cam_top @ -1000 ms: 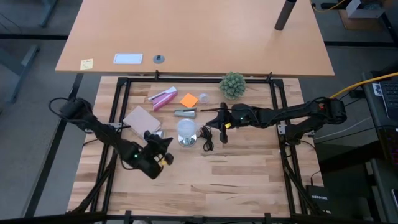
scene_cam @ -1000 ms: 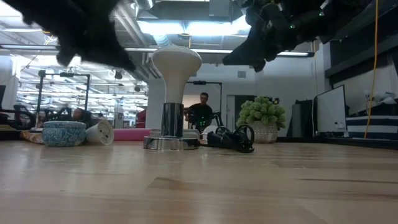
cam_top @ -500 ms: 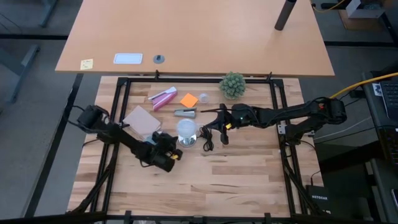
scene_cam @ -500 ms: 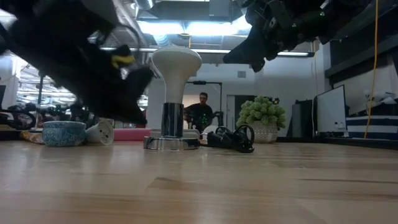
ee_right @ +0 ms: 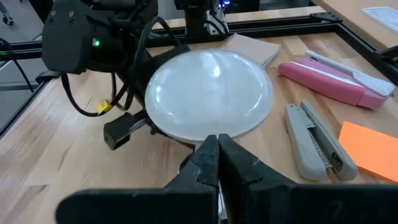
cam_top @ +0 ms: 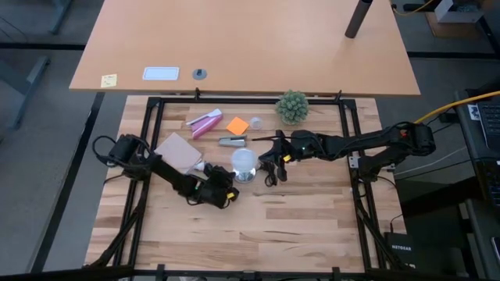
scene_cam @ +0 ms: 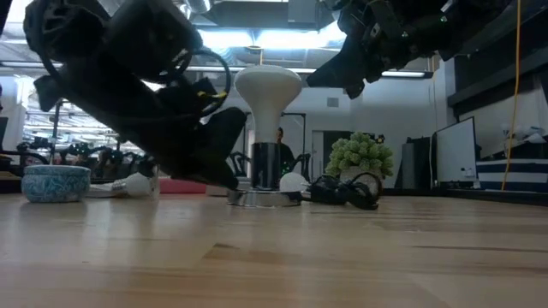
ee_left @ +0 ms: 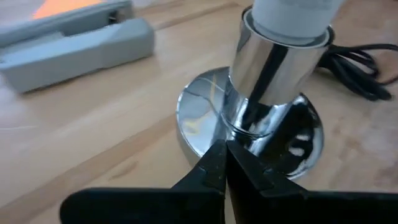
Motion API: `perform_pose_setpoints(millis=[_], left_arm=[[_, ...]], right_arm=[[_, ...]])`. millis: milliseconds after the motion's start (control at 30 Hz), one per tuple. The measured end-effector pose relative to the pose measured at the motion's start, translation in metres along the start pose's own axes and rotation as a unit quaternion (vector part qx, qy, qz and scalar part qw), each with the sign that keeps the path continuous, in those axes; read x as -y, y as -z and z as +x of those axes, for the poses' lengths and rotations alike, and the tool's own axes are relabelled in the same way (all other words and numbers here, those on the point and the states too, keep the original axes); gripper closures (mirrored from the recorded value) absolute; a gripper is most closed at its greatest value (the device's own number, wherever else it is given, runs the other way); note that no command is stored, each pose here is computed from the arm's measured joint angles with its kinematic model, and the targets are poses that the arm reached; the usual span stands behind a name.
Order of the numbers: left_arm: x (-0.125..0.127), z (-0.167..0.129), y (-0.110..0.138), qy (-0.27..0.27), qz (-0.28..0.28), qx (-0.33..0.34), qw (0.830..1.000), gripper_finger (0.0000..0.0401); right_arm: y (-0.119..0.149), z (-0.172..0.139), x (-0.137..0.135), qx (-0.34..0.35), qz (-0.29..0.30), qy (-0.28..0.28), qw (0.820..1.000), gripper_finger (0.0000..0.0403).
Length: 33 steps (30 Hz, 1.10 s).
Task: Screw lightbulb
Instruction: Insert the lightbulb on the lamp
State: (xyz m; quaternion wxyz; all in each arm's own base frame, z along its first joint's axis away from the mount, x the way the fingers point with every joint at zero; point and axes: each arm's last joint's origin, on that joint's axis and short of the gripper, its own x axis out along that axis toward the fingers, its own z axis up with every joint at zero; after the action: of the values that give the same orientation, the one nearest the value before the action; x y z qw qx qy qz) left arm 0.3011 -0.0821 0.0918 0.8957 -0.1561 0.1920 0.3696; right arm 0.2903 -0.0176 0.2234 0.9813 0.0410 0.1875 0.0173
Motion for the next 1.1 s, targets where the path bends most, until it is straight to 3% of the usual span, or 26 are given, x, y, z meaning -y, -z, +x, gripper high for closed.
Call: perform_pose_setpoints(millis=[233,533,867,1100], left_arm=[[0.003,0.004,-0.011,0.034,0.015,0.0,0.999,0.04],[0.013,-0.025,-0.039,0.078,0.033,0.033,0.996,0.04],[0.016,-0.069,-0.081,0.134,0.081,0.089,0.984,0.04],[0.011,-0.071,-0.092,0.126,0.104,0.097,0.982,0.04]], right_arm=[[-0.001,-0.003,0.0,-0.003,0.0,0.0,1.0,0.0398],[-0.011,-0.027,0.0,-0.005,-0.001,0.062,0.998,0.0398],[-0.011,-0.027,0.0,-0.001,-0.001,0.066,0.998,0.0398],[-0.008,-0.021,0.001,-0.004,0.0,0.067,0.998,0.0398]])
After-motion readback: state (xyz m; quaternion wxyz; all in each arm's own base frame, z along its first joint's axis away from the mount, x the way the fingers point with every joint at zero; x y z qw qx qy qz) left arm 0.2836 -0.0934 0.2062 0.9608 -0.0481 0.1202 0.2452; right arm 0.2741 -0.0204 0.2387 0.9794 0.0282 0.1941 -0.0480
